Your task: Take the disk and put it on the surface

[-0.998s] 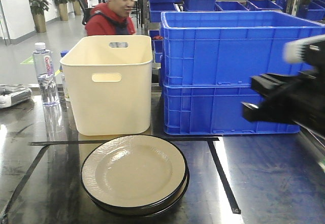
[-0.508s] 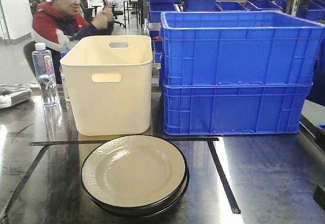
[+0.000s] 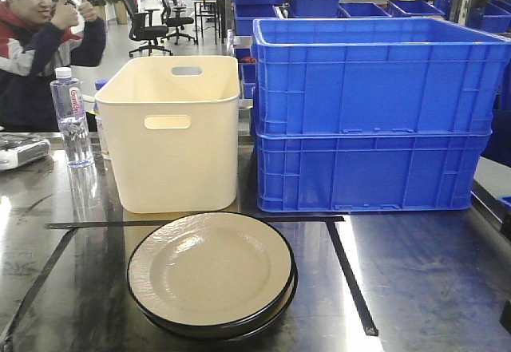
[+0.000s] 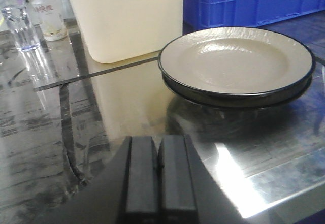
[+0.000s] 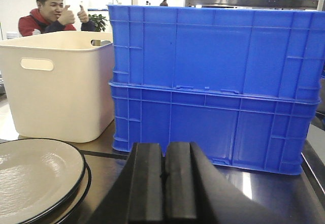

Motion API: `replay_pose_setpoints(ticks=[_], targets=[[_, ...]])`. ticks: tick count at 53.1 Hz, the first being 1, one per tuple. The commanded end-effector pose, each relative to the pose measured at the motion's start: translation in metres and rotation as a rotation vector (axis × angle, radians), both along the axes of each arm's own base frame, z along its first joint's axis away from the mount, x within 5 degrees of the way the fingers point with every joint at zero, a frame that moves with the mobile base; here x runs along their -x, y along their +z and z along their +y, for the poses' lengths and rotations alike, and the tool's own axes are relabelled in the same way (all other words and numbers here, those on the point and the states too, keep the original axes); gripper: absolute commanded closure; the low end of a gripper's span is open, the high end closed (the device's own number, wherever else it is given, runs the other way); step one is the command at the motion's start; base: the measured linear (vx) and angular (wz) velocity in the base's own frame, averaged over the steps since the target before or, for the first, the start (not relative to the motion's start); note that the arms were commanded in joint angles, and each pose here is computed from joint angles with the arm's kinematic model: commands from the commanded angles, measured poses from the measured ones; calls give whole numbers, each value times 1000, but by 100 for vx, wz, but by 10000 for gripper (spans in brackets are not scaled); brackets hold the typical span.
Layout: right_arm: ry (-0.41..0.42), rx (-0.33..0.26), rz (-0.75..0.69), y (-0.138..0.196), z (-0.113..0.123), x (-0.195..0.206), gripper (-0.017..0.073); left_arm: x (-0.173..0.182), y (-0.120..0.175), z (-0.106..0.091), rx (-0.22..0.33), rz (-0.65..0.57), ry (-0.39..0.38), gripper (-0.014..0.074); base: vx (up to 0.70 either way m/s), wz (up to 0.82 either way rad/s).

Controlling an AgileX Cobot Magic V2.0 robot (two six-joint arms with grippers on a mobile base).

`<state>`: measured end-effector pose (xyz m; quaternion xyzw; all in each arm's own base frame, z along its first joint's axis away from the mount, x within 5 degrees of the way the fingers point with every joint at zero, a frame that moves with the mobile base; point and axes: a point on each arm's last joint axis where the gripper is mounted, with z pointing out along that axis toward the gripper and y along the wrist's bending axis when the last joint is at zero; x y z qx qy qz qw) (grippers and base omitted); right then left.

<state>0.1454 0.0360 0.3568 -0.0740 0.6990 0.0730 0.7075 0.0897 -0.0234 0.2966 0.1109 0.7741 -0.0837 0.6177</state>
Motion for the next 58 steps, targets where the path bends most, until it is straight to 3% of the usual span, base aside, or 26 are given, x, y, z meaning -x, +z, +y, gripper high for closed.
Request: replay_pose_setpoints(ticks=[1,8,20,28,32,35,42,49,58], targets=[[-16,-4,-36,11,-2,2,568,0,11,0,41,-43,7,596,0,0],[-16,-4,-36,11,-2,2,568,1,11,-2,40,-48,-11,596,0,0],[-16,-4,-36,11,-2,2,568,20,19,-12,21,-143,-121,596,0,0],[-16,-4,-36,11,-2,2,568,25,27,-5,16,-249,-33,596,0,0],[-16,-3,-36,11,-2,2,568,24,28,0,-20,-273,18,596,0,0],[-16,-3,-36,11,-2,2,568,25,27,3,-61,-270,48,596,0,0],[-16,-3,-36,11,-2,2,568,27,21,11,-89,-216,135,596,0,0],[-16,-3,-36,11,-2,2,568,32,0,21,-15,-193,257,596,0,0],[-16,-3,-36,11,-2,2,568,42,-52,25,81,-249,310,596,0,0]])
